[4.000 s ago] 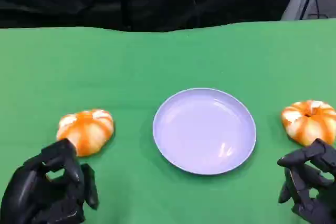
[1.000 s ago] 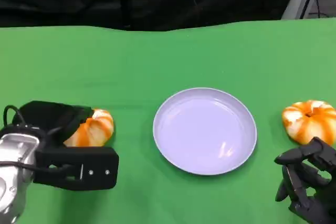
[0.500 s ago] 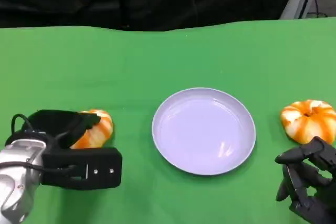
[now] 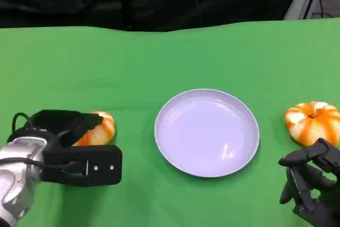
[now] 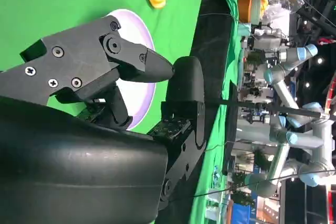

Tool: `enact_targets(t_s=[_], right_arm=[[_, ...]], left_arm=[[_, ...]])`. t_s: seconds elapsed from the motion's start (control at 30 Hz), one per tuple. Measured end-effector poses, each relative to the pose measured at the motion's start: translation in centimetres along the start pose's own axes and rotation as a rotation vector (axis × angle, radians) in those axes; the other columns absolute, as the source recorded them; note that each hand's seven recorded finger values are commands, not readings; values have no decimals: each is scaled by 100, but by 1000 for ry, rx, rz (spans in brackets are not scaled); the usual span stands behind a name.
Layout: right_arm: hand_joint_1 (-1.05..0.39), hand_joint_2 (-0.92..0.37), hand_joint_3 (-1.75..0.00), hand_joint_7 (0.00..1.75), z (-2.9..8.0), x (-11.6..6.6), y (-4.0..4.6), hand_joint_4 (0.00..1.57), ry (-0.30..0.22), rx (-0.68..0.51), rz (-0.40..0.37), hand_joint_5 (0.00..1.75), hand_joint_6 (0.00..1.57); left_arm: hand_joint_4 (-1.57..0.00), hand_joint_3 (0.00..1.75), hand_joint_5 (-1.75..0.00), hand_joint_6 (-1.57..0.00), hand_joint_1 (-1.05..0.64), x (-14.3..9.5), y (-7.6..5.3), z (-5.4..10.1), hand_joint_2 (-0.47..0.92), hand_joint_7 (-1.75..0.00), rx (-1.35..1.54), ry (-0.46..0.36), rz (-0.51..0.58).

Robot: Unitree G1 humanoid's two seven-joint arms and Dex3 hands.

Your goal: Grasp the bread from the table and place it into the plate.

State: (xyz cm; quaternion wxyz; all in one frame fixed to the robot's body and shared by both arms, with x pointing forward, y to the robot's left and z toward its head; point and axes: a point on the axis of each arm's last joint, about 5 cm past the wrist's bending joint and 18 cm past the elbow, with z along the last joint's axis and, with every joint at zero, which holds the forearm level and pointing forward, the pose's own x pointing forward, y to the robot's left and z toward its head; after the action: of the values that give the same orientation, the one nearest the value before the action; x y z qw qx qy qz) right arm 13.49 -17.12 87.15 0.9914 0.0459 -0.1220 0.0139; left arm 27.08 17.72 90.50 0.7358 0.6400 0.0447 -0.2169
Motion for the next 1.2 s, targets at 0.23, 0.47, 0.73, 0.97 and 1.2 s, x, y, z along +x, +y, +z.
enact_targets(t_s=[0.23, 0.47, 0.73, 0.97, 1.2], right_arm=[[-15, -73, -83, 144, 0, -1, 0, 88, 0, 0, 0, 166, 79], [-16, -74, -82, 144, 0, -5, 1, 89, 2, -4, -5, 166, 79], [-17, -73, -82, 144, 0, -7, 2, 89, 3, -6, -7, 165, 79], [-16, -74, -82, 144, 3, -7, 5, 89, 3, -14, -6, 166, 79], [-17, -74, -81, 144, 3, -10, 4, 89, 2, -14, -8, 165, 80]], left_arm=[[-47, 18, -3, -47, -60, 40, -51, 2, 92, -2, -10, 10, 35], [-77, 7, -32, -67, -23, 102, -185, 95, 92, -4, -62, 48, 155], [-108, 17, -32, -112, 2, 130, -331, 114, 92, -5, -192, 44, 299], [-82, 56, -164, -132, -1, 86, -335, 98, 71, -14, -256, -17, 372], [-79, 84, -174, -72, -3, 31, -232, 152, 66, -152, -267, -82, 427]])
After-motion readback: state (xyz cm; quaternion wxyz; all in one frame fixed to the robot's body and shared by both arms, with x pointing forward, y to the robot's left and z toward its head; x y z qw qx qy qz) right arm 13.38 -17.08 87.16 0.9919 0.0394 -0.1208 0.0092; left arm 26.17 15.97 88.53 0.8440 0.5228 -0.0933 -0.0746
